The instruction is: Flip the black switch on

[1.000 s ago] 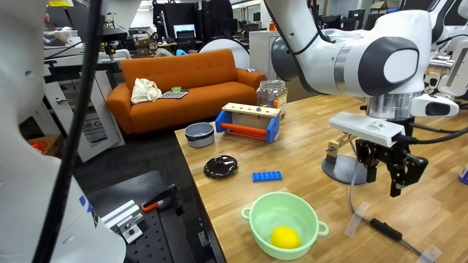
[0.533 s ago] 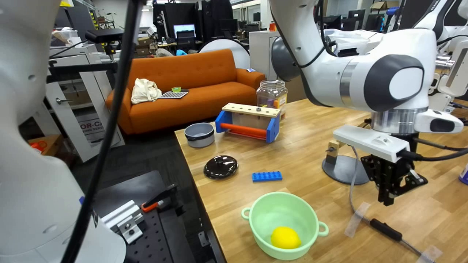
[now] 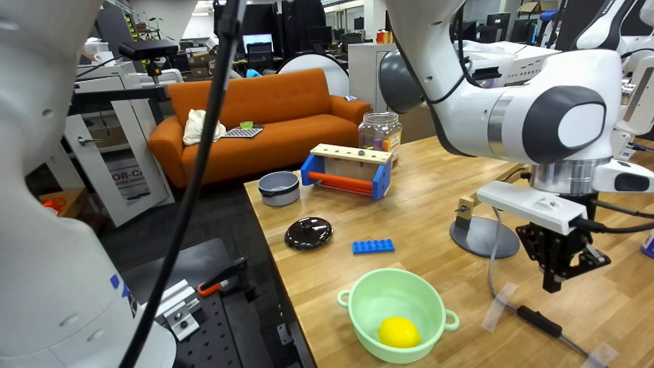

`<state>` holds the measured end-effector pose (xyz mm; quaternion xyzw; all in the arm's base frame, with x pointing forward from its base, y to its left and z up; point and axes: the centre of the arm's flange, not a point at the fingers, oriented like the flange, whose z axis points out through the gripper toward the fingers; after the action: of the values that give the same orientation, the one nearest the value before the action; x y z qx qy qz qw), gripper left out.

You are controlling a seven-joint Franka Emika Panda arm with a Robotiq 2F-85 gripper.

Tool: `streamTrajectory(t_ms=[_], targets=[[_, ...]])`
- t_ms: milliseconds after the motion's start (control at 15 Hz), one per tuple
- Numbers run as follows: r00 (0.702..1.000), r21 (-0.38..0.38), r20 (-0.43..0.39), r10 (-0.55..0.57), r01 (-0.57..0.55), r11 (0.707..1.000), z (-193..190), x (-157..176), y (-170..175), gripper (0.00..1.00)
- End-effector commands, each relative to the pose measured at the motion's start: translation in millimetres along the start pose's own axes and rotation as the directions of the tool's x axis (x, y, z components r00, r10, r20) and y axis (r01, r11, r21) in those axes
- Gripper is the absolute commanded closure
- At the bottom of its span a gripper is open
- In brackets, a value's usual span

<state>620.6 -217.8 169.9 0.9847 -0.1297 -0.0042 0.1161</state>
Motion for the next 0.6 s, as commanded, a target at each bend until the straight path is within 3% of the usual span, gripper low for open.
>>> streamTrajectory(t_ms=[0, 533], targets=[[1.0, -0.002, 0.028, -0.012, 0.012, 1.0, 7, 8, 5, 1.0], [0.998, -0.007, 0.059, -0.013, 0.013, 1.0, 17, 4, 3, 1.0]])
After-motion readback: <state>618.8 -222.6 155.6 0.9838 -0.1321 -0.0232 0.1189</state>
